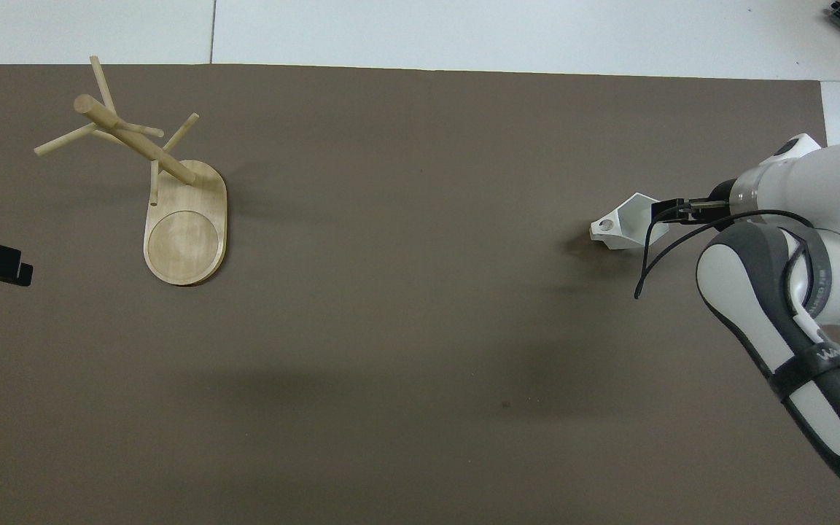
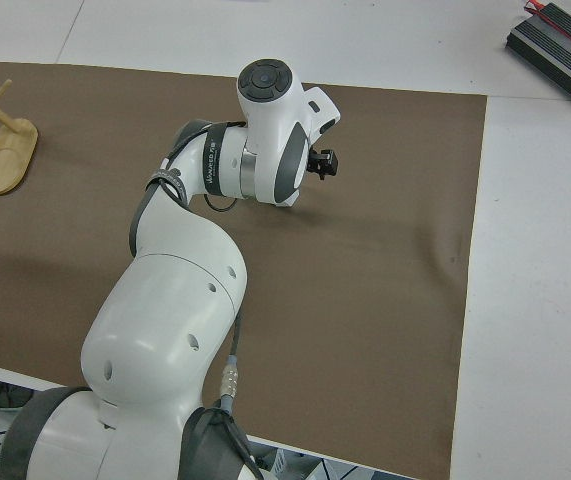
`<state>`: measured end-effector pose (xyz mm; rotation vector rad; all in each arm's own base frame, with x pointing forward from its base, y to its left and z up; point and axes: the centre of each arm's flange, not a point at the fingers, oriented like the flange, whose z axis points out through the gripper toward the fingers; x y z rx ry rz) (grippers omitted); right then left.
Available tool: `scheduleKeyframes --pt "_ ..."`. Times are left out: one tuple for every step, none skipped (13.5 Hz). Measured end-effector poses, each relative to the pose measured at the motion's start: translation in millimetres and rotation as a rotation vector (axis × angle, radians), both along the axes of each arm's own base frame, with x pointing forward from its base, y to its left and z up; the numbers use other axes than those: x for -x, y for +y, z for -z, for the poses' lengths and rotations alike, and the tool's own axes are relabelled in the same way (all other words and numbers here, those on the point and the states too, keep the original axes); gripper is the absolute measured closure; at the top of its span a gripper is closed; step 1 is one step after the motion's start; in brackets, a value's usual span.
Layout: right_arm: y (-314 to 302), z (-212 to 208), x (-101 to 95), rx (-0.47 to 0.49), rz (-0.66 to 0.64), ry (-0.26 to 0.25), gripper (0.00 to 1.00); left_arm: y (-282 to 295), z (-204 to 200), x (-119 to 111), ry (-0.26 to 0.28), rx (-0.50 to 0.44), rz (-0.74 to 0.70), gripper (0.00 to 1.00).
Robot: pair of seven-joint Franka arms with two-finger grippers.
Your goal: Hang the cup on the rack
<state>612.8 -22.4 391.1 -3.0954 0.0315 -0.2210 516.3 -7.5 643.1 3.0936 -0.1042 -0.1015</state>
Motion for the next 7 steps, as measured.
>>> scheduleKeyframes --pt "-0.2 5.1 -0.8 -0.001 0.002 0.000 0.00 0.0 0.1 0.1 0.000 0.000 0.000 0.00" --pt "-0.2 8.2 -1.0 -0.003 0.009 0.004 0.00 0.0 0.1 0.1 0.000 0.000 0.000 0.00" --pt "0.3 9.5 -0.9 -0.005 0.017 0.006 0.00 0.0 0.1 0.1 0.000 0.000 0.000 0.00" --pt "2.0 9.6 -0.9 -0.006 0.024 0.007 0.00 0.0 0.1 0.2 0.000 0.000 0.000 0.00" --pt "3.7 9.6 -1.0 -0.008 0.032 0.007 0.00 0.0 0.1 0.2 0.000 0.000 0.000 0.00" --pt "5.3 9.6 -1.0 -0.009 0.040 0.008 0.00 0.2 0.2 0.3 0.001 0.000 0.000 0.00" --pt "7.4 9.3 -1.4 -0.010 0.046 0.004 0.00 0.6 0.1 0.4 0.000 0.000 -0.001 0.00"
